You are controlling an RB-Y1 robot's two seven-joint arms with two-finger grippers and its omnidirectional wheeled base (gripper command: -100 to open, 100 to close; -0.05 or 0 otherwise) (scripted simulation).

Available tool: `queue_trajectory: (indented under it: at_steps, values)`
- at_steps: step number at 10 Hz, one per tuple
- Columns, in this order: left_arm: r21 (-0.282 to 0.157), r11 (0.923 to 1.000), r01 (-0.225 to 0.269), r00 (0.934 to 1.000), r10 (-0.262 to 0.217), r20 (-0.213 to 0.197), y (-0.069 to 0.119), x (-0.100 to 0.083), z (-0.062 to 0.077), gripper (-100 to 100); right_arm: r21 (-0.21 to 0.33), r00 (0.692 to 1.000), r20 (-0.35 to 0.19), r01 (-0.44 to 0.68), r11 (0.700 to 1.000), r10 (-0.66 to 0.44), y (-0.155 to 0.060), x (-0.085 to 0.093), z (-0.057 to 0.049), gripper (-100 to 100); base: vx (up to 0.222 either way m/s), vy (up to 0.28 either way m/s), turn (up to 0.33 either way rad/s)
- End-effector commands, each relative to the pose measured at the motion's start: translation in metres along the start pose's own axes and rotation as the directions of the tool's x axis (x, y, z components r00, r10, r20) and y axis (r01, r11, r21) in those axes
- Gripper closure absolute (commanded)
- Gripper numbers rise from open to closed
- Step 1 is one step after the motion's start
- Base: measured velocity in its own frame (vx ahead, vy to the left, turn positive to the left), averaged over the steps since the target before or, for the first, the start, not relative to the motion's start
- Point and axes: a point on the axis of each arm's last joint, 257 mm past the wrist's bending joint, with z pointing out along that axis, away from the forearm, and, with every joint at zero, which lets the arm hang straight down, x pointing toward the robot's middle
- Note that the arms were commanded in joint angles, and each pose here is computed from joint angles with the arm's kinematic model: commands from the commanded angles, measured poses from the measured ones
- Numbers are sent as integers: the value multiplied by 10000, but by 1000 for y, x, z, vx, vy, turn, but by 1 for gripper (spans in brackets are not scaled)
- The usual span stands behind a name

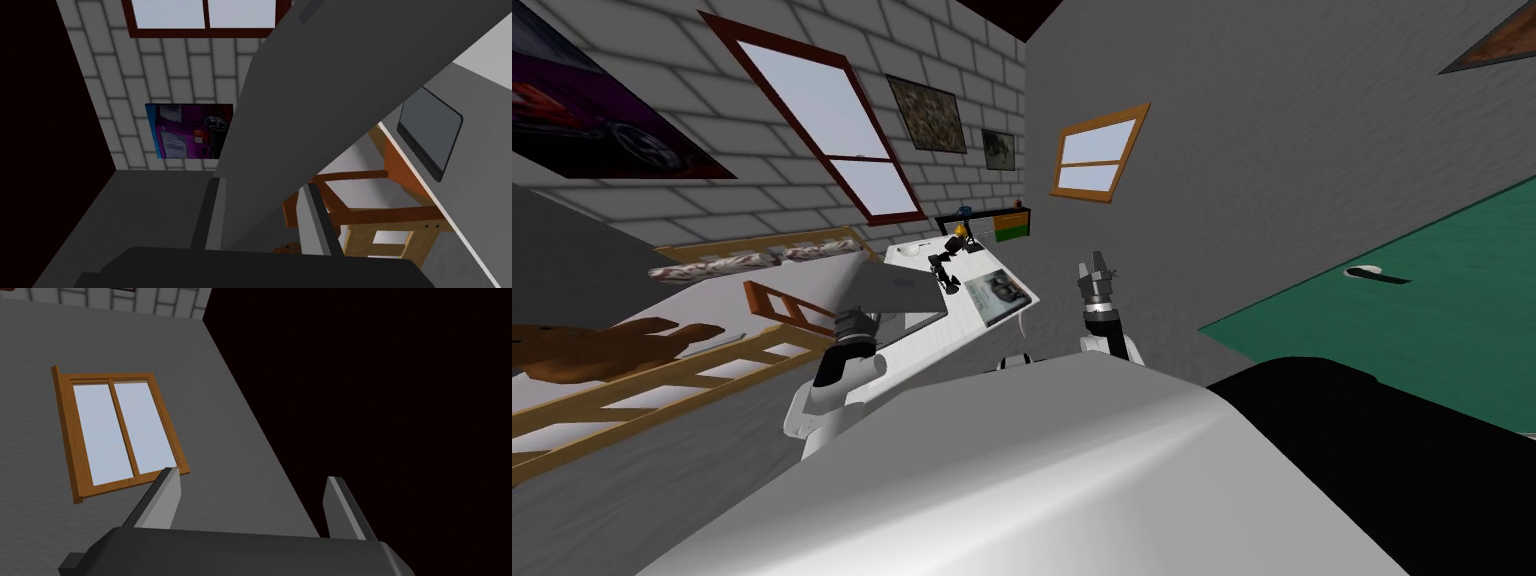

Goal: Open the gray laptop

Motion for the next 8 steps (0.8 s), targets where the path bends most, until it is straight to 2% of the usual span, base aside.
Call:
queue_trajectory:
  at_steps: [1,3,4,5,8]
  values:
    - [-25,9991,430,9991,-430,5,7,5,0,100,0,10000,0,0,10000,0,0,0,0,0,-13,57,2]
    - [-64,9911,1327,9912,-1326,15,28,16,-4,100,-1,10000,1,-2,10000,2,0,0,0,0,-31,80,-17]
    - [-64,9911,1327,9912,-1326,15,28,16,-4,100,-2,10000,0,-2,10000,2,0,0,0,0,-28,86,-20]
    - [-128,9920,1253,9921,-1252,55,17,10,-1,-100,-1,10000,0,-2,10000,2,0,0,0,0,-8,23,-24]
    - [-128,9920,1259,9920,-1258,99,1,3,2,-100,-1,10000,1,-4,10000,4,0,0,0,0,-7,-29,-10]
